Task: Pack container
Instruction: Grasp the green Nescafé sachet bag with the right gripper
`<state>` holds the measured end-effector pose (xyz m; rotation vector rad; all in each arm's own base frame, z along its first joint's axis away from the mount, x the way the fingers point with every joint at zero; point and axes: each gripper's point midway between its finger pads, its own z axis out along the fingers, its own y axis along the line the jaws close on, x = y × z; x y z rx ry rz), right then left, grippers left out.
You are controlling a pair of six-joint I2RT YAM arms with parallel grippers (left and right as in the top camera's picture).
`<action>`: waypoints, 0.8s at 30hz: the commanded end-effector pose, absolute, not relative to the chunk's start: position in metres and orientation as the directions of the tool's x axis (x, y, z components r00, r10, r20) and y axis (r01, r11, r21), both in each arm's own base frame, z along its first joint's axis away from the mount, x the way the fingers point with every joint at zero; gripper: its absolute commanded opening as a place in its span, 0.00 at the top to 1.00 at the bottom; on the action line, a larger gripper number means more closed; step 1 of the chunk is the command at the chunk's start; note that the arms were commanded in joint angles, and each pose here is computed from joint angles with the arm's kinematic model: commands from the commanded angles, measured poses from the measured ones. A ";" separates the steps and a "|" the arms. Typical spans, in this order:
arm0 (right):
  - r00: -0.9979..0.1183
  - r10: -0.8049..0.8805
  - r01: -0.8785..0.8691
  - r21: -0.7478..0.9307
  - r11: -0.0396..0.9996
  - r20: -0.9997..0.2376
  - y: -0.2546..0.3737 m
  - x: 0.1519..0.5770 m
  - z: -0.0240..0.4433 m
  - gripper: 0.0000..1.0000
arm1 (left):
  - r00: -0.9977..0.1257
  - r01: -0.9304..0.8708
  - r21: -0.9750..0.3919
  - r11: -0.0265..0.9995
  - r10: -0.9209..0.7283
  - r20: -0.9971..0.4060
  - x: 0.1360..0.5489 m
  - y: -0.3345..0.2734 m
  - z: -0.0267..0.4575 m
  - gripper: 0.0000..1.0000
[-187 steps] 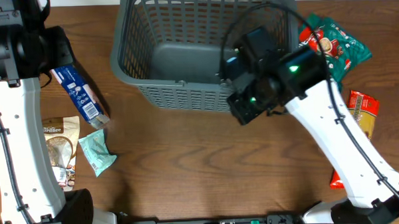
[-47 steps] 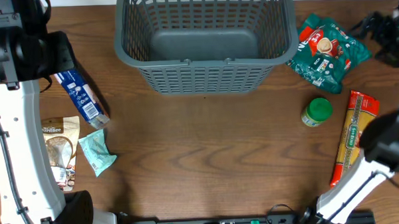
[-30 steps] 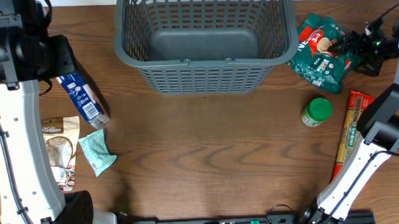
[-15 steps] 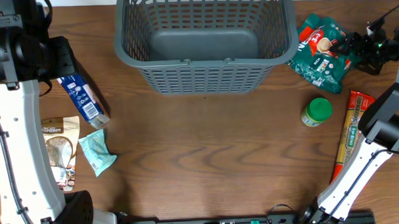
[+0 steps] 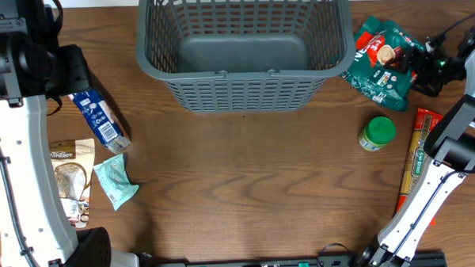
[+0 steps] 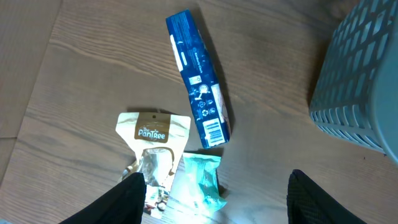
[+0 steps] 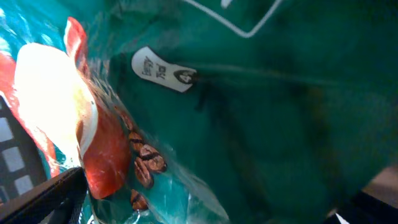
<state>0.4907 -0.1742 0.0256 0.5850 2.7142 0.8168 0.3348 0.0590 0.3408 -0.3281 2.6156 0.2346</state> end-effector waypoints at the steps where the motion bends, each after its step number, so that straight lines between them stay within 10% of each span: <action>1: -0.903 0.427 0.311 0.609 0.730 -0.050 -0.161 0.487 -0.014 0.01 | -0.845 -0.270 0.084 0.959 -0.195 -0.497 0.330 0.056 0.345 0.42; 6: -0.908 0.415 0.293 0.612 0.734 -0.063 -0.156 0.493 -0.017 0.16 | -0.850 -0.267 0.086 0.960 -0.192 -0.491 0.329 0.056 0.344 0.42; 10: -0.909 0.411 0.282 0.621 0.731 -0.072 -0.153 0.496 -0.016 0.99 | -0.854 -0.266 0.088 0.960 -0.192 -0.484 0.327 0.055 0.343 0.42; 24: -0.915 0.399 0.293 0.583 0.757 -0.059 -0.154 0.486 0.006 0.99 | -0.859 -0.262 0.093 0.961 -0.188 -0.476 0.325 0.055 0.342 0.42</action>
